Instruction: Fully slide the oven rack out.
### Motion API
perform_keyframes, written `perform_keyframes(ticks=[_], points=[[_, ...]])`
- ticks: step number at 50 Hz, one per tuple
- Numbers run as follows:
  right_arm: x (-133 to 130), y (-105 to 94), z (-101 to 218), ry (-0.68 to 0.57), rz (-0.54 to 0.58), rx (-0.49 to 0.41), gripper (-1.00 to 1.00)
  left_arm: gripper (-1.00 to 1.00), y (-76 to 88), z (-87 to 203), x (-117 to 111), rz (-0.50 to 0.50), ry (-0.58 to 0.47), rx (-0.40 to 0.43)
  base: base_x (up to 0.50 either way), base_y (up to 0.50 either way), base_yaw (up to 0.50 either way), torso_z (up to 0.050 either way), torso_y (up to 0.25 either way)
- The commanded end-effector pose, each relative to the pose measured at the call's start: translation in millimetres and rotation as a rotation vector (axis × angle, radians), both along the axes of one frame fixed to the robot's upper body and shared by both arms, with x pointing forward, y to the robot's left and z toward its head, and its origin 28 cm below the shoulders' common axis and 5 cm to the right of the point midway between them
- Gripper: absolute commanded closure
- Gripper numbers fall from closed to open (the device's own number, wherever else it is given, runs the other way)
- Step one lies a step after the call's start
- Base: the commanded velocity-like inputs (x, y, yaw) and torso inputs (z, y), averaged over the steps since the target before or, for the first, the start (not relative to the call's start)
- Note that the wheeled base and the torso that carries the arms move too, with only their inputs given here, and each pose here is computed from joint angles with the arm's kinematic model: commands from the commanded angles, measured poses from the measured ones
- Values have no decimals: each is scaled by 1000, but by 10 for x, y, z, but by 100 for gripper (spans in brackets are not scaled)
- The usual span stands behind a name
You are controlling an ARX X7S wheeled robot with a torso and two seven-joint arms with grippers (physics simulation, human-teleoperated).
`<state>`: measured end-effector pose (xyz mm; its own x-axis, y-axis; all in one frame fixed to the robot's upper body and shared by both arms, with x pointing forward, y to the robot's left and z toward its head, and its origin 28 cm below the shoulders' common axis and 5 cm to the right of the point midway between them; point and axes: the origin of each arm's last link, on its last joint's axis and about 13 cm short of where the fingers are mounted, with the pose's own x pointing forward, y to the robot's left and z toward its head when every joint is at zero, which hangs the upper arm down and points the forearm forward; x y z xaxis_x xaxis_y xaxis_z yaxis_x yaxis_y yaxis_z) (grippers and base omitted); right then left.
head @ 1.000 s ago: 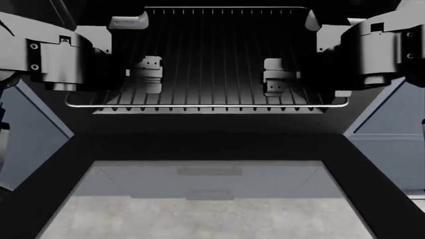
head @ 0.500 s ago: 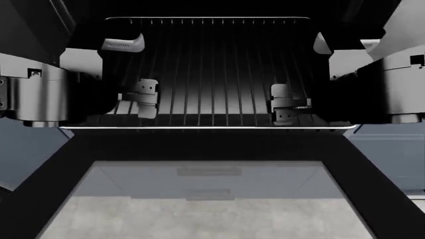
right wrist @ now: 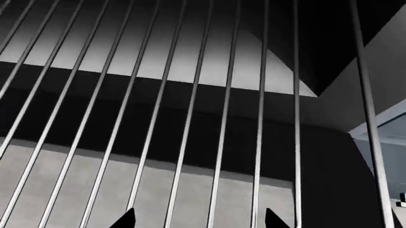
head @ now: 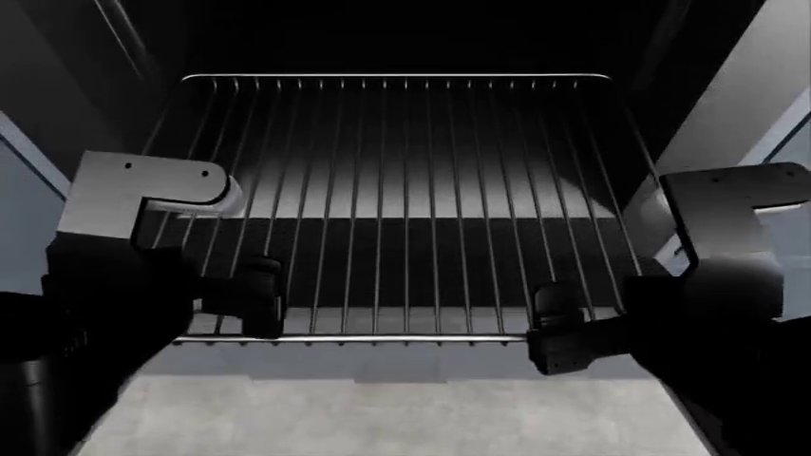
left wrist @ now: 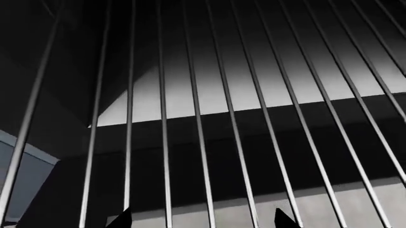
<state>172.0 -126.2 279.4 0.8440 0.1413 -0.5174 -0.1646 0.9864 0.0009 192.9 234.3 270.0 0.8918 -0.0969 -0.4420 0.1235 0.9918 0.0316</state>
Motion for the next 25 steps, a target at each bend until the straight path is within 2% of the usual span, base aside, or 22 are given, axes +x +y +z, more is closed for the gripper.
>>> perform_keyframes(ticks=[1,5,6,9,25], points=[[-135,-145,-1095,807,-75,28,-100,-100,346,-1053,-48,101,772,120,0,3,4,-16,-35],[-213,-160,-1117,826,-73,29,-100,-100,355,-1068,-95,103,789,130,-3,3,4,-16,-35],[-234,-166,-1121,831,-73,28,-100,-100,360,-1073,-110,97,789,165,0,3,4,-16,-33],[-292,-186,-1124,847,-75,25,-100,-100,371,-1061,-144,93,804,186,0,2,4,-15,-32],[-521,-270,-1117,939,-70,-3,-100,-100,427,-1027,-406,74,909,251,-3,1,4,-16,-30]])
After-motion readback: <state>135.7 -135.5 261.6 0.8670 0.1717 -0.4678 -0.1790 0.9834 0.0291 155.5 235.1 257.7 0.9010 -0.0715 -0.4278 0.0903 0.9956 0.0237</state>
